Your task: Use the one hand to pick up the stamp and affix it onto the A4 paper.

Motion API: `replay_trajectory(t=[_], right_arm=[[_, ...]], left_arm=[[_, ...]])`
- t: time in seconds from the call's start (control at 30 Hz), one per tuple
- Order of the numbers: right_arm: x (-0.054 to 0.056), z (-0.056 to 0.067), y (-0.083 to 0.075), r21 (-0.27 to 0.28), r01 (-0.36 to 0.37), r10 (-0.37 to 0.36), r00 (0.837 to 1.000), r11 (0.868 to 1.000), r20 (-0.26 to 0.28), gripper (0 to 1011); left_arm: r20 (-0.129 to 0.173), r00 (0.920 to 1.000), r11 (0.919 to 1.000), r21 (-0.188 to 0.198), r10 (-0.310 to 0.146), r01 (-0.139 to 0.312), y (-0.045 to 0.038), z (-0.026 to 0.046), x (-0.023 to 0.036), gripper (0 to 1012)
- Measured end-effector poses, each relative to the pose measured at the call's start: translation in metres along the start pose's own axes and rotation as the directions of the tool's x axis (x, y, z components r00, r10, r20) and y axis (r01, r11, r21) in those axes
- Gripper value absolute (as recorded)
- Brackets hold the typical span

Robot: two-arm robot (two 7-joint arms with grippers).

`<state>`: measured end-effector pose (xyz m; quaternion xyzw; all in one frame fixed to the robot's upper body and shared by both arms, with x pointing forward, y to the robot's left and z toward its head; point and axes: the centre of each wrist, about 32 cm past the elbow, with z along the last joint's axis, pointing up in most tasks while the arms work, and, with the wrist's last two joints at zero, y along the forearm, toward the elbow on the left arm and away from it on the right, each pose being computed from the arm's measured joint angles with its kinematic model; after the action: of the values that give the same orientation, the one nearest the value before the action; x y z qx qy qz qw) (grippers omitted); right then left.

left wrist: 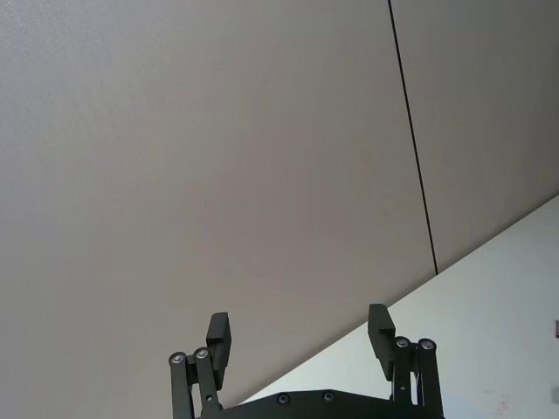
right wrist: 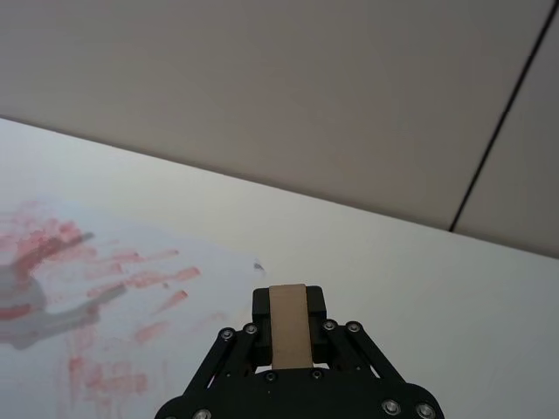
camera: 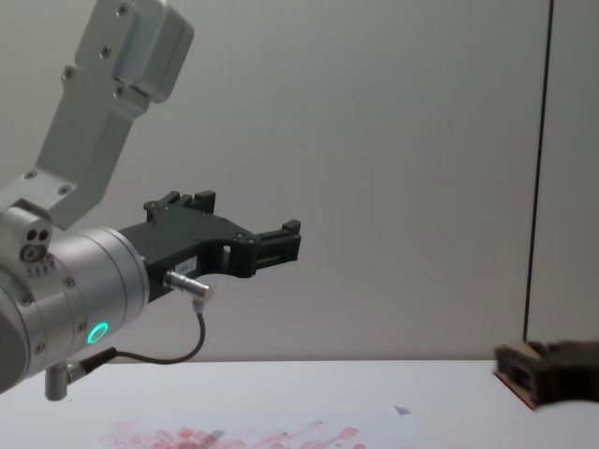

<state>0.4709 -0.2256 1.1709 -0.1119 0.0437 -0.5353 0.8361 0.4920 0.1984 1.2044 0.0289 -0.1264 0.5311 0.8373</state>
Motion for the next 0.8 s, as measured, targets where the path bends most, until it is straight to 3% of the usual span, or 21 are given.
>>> replay_trajectory(t=[0.37,0.6,0.8], right_arm=[[-0.019,0.018,0.022,0.048,-0.125,0.126,0.992,0.991,-0.022,218],[-0.034,0.018,0.045,0.001,-0.225,0.225,0.974,0.974,-0.032,218],[-0.046,0.010,0.067,-0.074,-0.294,0.292,0.956,0.953,-0.033,218]], left_arm=[[0.000,1.0000,1.0000,0.000,0.000,0.000,0.0000,0.0000,0.0000,1001],[0.000,1.0000,1.0000,0.000,0.000,0.000,0.0000,0.0000,0.0000,1002],[0.000,1.0000,1.0000,0.000,0.000,0.000,0.0000,0.0000,0.0000,1001]])
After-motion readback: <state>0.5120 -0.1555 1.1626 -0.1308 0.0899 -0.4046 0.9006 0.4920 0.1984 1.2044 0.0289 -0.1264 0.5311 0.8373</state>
